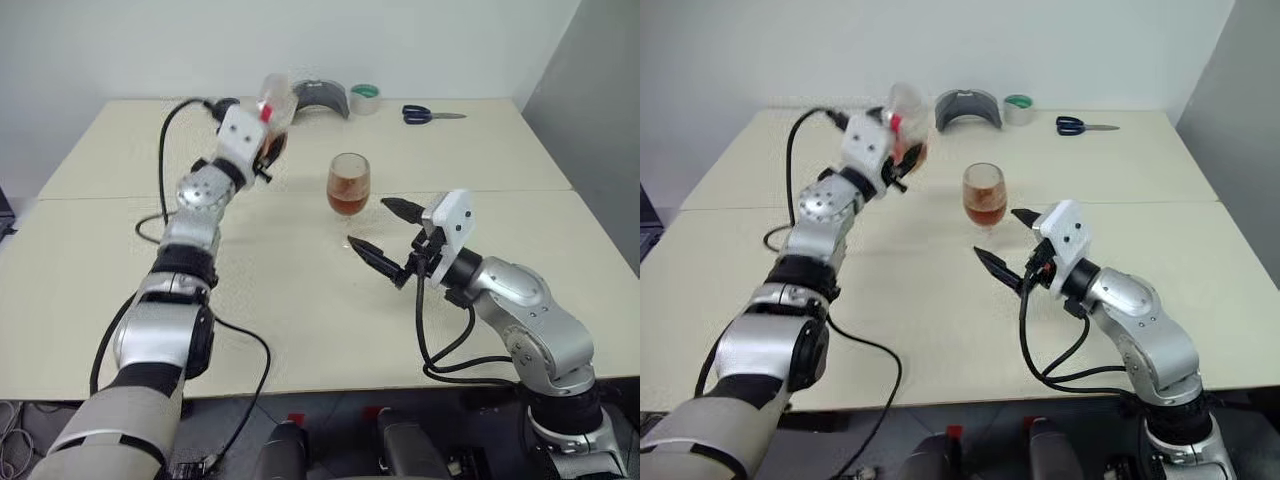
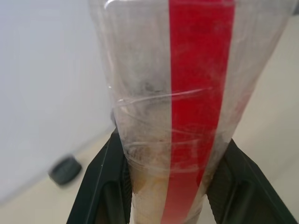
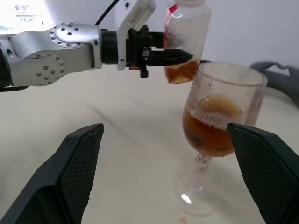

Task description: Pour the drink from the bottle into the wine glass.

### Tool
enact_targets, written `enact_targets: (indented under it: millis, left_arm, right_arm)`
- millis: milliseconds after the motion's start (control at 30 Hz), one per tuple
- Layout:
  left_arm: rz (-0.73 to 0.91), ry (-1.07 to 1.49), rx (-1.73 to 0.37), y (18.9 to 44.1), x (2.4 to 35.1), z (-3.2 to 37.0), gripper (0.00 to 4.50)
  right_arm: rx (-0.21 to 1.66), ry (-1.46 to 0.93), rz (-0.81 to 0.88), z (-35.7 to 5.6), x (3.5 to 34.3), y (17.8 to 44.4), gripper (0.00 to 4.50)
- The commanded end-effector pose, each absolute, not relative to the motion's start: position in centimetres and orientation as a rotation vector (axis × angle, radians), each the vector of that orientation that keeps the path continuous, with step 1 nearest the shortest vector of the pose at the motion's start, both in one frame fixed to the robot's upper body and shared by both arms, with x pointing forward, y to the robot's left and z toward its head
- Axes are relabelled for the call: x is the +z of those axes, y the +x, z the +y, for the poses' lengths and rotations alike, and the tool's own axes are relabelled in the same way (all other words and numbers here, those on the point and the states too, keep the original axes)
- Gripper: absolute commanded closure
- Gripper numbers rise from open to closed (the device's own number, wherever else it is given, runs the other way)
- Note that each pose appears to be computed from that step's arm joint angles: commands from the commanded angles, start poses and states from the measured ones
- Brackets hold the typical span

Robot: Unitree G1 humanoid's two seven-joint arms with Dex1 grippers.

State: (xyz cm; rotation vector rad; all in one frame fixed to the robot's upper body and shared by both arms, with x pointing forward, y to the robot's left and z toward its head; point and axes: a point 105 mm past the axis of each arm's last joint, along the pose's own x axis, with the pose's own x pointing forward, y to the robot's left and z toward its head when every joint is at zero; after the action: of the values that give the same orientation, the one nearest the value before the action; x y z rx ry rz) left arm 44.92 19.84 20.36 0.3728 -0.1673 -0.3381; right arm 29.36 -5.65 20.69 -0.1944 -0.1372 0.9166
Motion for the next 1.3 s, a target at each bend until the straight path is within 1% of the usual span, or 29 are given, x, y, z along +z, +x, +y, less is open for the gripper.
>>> enact_targets:
  millis: [33,167,333,500,733,800,867,1000,1033,1167,1233,1300]
  left_arm:
    - [-0.183,0.285,-0.304,43.5,21.9,22.0,2.82]
    - [-0.113,0.203,-0.253,41.8,20.1,23.7,2.82]
    - [-0.06,0.122,-0.212,40.6,18.2,24.6,2.82]
    - [-0.042,0.05,-0.193,40.1,17.3,24.9,2.82]
    - [0.001,0.116,-0.167,39.6,15.2,25.6,2.82]
    - [-0.005,0.116,-0.172,39.5,15.1,25.4,2.09]
    - [-0.008,0.114,-0.177,39.5,15.1,25.2,1.55]
    - [-0.016,0.141,-0.188,39.3,15.1,24.9,0.23]
    - [-0.021,0.148,-0.189,39.2,15.0,24.9,0.02]
    - [-0.029,0.172,-0.19,38.7,14.7,24.8,0.02]
    - [-0.026,0.185,-0.185,38.0,14.2,24.9,0.02]
    - [-0.024,0.167,-0.182,37.2,13.9,25.1,0.02]
  right_arm:
    - [0.996,-0.225,-0.174,-4.5,21.9,28.3,0.0]
    - [1.029,-0.256,-0.163,-3.9,21.7,28.2,0.0]
    - [1.06,-0.274,-0.155,-3.2,21.3,28.3,0.0]
    - [1.086,-0.28,-0.156,-2.7,21.3,28.1,0.0]
    - [1.1,-0.281,-0.155,-2.4,21.3,28.1,0.0]
    - [1.103,-0.28,-0.153,-2.3,21.3,28.1,0.0]
    - [1.104,-0.28,-0.152,-2.3,21.3,28.1,0.0]
    - [1.106,-0.282,-0.149,-2.4,21.2,28.0,0.0]
    - [1.106,-0.284,-0.148,-2.4,21.1,28.0,0.0]
    - [1.097,-0.309,-0.133,-2.9,20.4,28.0,0.0]
    - [1.076,-0.338,-0.123,-3.7,18.8,27.9,0.0]
    - [1.027,-0.316,-0.128,-4.4,17.5,28.0,0.0]
